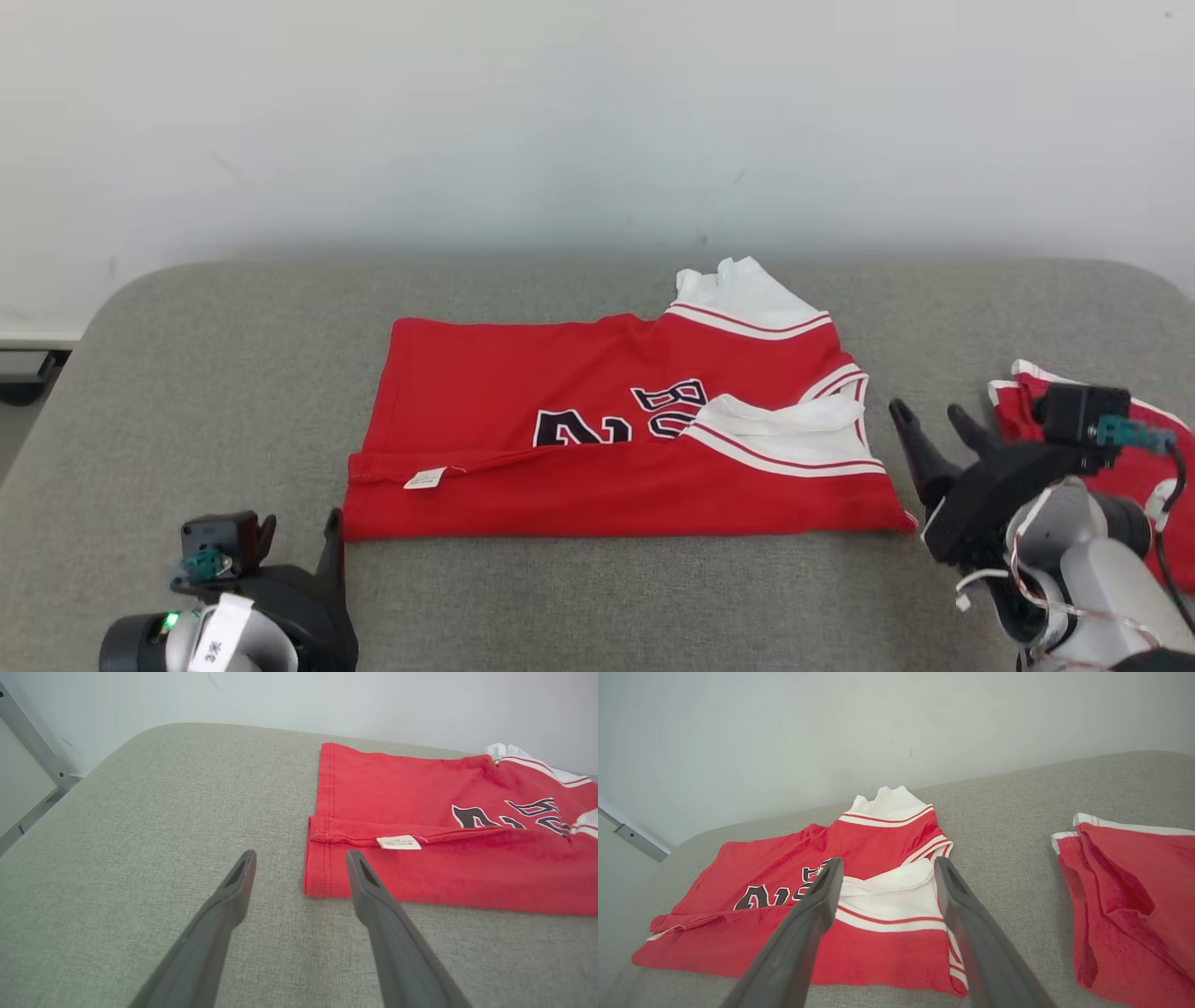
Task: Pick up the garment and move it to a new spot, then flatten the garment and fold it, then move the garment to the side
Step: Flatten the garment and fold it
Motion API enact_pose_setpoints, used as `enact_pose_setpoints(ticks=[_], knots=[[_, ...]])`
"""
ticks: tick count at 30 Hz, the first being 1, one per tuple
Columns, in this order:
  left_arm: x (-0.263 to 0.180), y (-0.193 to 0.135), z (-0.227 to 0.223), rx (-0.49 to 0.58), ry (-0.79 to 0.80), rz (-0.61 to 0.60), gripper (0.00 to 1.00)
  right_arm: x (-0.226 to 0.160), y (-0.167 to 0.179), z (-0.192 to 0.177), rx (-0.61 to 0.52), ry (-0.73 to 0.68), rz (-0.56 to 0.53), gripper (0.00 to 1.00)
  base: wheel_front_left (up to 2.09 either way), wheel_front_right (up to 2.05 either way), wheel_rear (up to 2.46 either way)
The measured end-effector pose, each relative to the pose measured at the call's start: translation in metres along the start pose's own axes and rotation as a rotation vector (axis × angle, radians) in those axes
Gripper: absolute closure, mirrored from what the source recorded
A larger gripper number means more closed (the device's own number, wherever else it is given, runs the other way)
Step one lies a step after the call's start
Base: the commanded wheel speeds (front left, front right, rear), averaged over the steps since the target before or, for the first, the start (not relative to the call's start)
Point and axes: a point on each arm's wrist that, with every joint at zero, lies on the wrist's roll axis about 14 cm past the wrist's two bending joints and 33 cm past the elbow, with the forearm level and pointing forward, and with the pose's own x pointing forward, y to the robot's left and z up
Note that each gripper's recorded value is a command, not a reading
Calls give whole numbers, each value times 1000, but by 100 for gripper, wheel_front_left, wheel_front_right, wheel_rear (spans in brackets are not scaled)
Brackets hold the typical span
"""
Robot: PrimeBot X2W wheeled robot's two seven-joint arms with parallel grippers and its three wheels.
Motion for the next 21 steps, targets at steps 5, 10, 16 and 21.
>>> enact_pose_setpoints(ticks=[5, 10, 16, 21], knots=[[-2, -3, -6, 11, 13, -11, 0, -14, -13, -18, -6, 19, -39, 0, 0, 0, 0], [4, -6, -16, 22, 49, -19, 0, -14, -27, -34, 12, 53, -84, 0, 0, 0, 0], [19, -10, -21, 33, 88, -31, 0, -9, -43, -55, 29, 114, -130, 0, 0, 0, 0], [33, -13, -22, 35, 109, -37, 0, 0, -53, -75, 39, 174, -160, 0, 0, 0, 0]])
